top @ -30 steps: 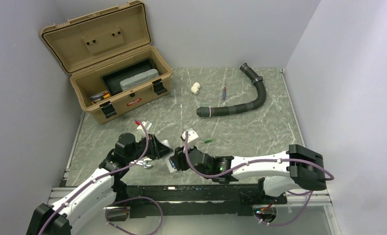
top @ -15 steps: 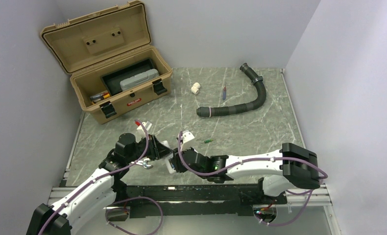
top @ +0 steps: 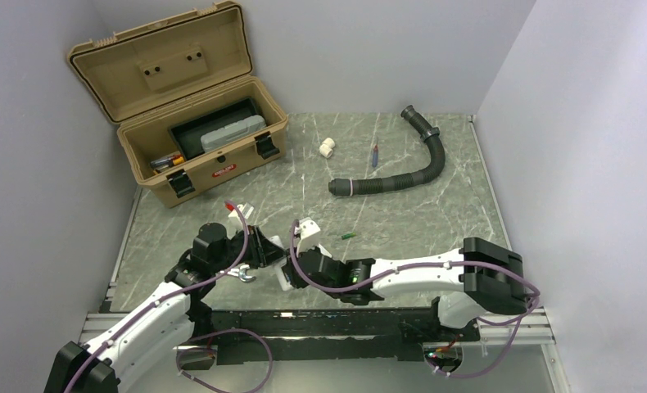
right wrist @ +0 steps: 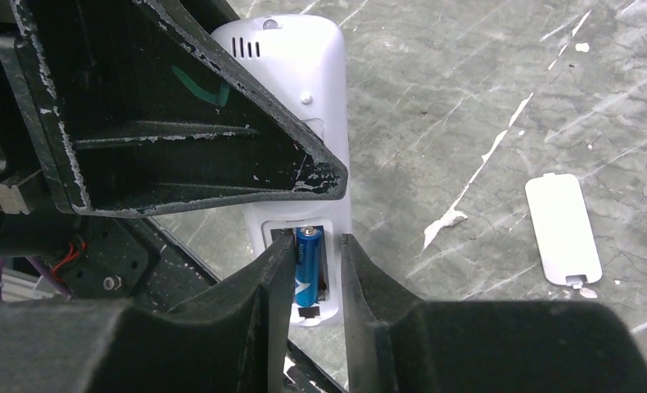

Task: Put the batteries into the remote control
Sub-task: Adjust the battery in the remote control.

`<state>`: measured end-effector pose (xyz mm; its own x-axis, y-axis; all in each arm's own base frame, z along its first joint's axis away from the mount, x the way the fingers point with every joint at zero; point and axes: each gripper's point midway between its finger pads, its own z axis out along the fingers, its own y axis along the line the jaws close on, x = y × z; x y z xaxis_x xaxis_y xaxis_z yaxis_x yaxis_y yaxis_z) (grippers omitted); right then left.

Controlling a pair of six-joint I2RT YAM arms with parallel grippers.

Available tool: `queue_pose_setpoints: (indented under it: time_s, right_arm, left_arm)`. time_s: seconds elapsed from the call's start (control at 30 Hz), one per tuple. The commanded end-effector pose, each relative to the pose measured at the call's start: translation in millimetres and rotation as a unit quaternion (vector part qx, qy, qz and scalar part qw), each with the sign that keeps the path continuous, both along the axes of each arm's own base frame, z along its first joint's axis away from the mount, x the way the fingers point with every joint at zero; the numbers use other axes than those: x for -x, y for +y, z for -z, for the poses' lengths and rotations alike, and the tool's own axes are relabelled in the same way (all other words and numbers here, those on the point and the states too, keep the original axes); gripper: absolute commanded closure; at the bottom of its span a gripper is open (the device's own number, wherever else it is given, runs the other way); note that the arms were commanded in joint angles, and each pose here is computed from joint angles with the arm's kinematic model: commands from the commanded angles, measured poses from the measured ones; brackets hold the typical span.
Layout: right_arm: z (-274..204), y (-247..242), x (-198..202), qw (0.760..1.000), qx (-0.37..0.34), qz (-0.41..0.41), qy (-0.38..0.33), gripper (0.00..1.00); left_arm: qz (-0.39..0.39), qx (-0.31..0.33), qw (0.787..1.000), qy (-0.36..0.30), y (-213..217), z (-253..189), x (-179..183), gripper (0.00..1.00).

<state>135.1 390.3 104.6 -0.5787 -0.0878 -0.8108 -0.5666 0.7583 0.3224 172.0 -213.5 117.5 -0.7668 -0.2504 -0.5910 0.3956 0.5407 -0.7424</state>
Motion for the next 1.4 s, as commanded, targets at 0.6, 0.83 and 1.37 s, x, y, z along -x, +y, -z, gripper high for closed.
queue_pose_setpoints:
  time_s: [0.6,0.83,1.37]
  right_arm:
    - [-46,6,-4,0.997,-0.069,-0.017,-0.043,0.97]
    - [-71,-3,2,0.987,-0.120,-0.053,-0.093,0.99]
    - [-76,-3,8,0.977,-0.139,-0.093,-0.135,0.97]
  left_arm:
    - [-0.003,0.033,0.999,-0.015,-7,-22,-6,1.00]
    - [-0.005,0.053,0.999,0.006,-10,-22,-5,1.00]
    - [0.028,0.101,0.994,0.010,-19,-40,6,1.00]
